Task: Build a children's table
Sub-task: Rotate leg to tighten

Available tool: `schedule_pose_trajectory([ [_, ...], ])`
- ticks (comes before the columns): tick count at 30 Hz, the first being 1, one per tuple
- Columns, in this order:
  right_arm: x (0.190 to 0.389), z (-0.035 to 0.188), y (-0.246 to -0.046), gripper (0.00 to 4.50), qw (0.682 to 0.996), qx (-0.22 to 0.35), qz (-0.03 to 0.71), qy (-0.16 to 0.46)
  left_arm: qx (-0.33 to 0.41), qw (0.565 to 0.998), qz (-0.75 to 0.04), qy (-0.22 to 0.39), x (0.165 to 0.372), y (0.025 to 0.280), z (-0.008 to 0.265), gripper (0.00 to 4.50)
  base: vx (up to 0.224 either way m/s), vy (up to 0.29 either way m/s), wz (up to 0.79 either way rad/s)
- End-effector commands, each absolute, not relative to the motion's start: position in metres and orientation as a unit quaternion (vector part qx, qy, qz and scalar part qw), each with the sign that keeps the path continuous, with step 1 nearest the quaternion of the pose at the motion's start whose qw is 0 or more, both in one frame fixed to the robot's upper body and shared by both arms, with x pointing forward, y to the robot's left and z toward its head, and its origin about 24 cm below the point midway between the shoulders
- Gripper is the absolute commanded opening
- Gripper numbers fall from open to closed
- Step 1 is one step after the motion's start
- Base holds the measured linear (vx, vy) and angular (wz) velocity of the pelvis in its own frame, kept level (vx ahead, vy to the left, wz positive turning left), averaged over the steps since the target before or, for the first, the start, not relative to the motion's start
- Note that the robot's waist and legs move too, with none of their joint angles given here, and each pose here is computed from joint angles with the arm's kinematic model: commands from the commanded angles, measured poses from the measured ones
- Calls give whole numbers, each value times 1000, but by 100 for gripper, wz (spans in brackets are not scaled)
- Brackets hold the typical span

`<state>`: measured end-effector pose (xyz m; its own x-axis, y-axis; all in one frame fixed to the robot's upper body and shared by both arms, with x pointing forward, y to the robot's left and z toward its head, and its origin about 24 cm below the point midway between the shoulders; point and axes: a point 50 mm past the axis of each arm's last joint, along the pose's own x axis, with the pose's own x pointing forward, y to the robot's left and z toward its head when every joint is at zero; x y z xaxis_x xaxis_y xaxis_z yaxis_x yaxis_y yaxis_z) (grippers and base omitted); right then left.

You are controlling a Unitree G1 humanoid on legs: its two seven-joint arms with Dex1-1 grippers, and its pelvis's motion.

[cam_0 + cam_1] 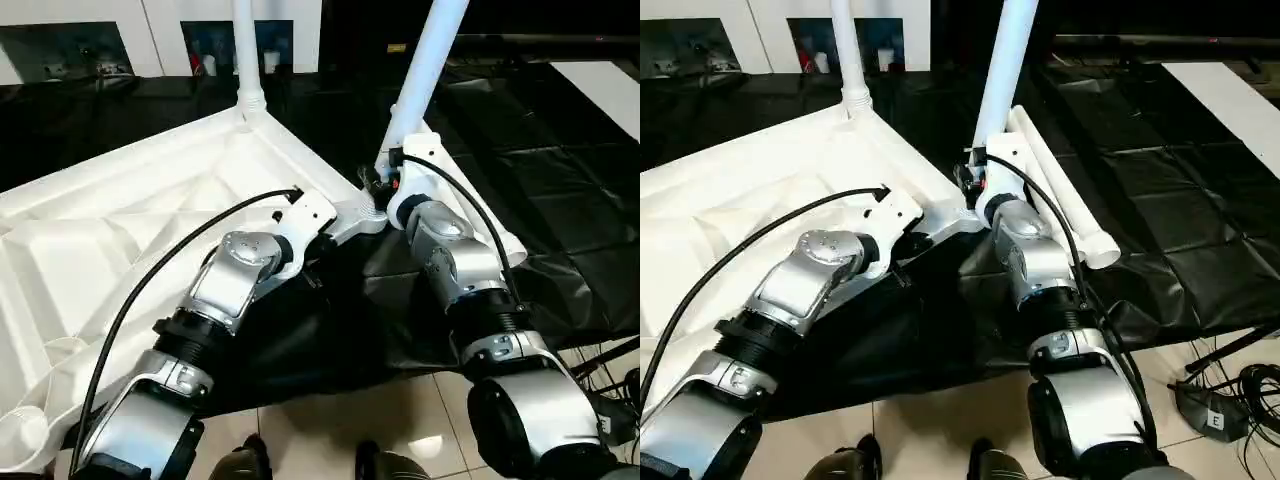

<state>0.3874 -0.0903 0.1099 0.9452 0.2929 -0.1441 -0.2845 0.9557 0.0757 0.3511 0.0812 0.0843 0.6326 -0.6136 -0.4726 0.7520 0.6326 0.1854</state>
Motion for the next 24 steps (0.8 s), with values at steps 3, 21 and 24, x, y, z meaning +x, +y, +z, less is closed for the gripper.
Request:
schedule_pose_trajectory([
  [3, 366, 39, -93, 254, 961, 47, 149, 228, 189, 867, -406, 218, 344, 74, 68, 0, 0, 0, 0],
  [21, 381, 99, -110, 398, 973, 3, 212, 91, 221, 852, -431, 199, 343, 92, 77, 0, 10, -2, -3],
  [24, 379, 104, -113, 430, 972, -6, 223, 77, 225, 844, -448, 191, 341, 95, 78, 0, 0, 0, 0],
])
